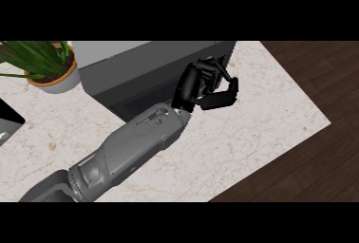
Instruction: Pick up the milk, place it into the microwave and close the microwave
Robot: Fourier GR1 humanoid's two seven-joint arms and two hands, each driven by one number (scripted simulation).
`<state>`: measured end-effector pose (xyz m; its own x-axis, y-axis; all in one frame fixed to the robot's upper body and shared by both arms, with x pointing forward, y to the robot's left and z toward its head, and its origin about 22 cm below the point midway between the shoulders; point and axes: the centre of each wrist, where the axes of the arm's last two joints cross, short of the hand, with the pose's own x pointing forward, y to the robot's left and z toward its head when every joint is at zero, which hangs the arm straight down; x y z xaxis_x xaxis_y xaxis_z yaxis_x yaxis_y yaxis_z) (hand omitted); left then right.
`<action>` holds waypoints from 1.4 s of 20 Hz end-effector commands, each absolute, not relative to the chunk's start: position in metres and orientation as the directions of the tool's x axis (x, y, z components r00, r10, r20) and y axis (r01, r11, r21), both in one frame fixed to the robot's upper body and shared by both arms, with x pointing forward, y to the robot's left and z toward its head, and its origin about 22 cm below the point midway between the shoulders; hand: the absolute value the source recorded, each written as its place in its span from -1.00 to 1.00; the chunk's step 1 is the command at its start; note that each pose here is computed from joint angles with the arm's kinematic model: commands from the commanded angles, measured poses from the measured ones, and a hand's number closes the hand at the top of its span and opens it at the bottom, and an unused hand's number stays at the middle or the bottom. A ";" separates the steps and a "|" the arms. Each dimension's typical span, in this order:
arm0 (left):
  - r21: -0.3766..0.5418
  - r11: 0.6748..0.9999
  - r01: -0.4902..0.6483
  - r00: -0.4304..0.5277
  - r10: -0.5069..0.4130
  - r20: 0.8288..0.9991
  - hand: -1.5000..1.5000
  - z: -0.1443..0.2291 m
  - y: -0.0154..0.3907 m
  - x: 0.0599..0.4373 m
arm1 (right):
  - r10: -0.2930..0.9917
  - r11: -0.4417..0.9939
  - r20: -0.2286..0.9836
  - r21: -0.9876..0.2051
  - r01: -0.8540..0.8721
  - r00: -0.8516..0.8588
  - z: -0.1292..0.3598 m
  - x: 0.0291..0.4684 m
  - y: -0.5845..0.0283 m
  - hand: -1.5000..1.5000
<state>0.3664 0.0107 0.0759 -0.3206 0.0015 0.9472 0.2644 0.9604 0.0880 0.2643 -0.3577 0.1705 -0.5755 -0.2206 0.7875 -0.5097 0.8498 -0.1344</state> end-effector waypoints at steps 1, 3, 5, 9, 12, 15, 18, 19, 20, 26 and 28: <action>0.030 0.994 0.106 -0.248 -0.003 0.969 1.00 0.078 0.000 0.374 | -0.228 0.861 0.788 -0.111 -0.497 -0.572 0.171 0.265 -0.363 -1.00; 0.032 0.997 0.075 -0.216 -0.016 0.976 1.00 0.075 0.004 0.378 | -0.222 0.865 0.787 -0.112 -0.488 -0.575 0.173 0.263 -0.368 -1.00; 0.048 0.998 0.045 -0.201 -0.038 0.979 1.00 0.072 0.006 0.381 | -0.224 0.866 0.781 -0.116 -0.487 -0.583 0.178 0.263 -0.368 -1.00; 0.062 0.996 0.060 -0.190 -0.049 0.980 1.00 0.064 0.010 0.382 | -0.198 0.886 0.770 -0.123 -0.446 -0.606 0.185 0.259 -0.378 -1.00; 0.091 0.994 0.054 -0.175 -0.081 0.981 1.00 0.058 0.028 0.389 | -0.196 0.893 0.764 -0.119 -0.433 -0.614 0.189 0.256 -0.381 -1.00; 0.107 0.992 0.070 -0.166 -0.094 0.982 1.00 0.053 0.035 0.391 | -0.182 0.900 0.760 -0.127 -0.417 -0.624 0.193 0.253 -0.385 -1.00; 0.133 0.987 0.091 -0.159 -0.118 0.980 1.00 0.051 0.044 0.395 | -0.177 0.910 0.762 -0.114 -0.398 -0.623 0.194 0.250 -0.390 -1.00; 0.142 0.986 0.084 -0.165 -0.127 0.978 1.00 0.051 0.047 0.396 | -0.178 0.910 0.763 -0.113 -0.400 -0.621 0.193 0.248 -0.391 -1.00; 0.147 0.985 0.093 -0.156 -0.131 0.979 -1.00 0.048 0.048 0.395 | -0.184 0.911 0.757 -0.107 -0.397 -0.627 0.194 0.247 -0.389 -1.00; 0.130 0.987 0.092 -0.157 -0.115 0.981 -1.00 0.047 0.057 0.398 | -0.155 0.922 0.759 -0.119 -0.369 -0.633 0.201 0.239 -0.397 -1.00; 0.118 0.987 0.113 -0.162 -0.099 0.982 -1.00 0.052 0.054 0.399 | -0.168 0.920 0.751 -0.114 -0.375 -0.639 0.203 0.237 -0.397 -1.00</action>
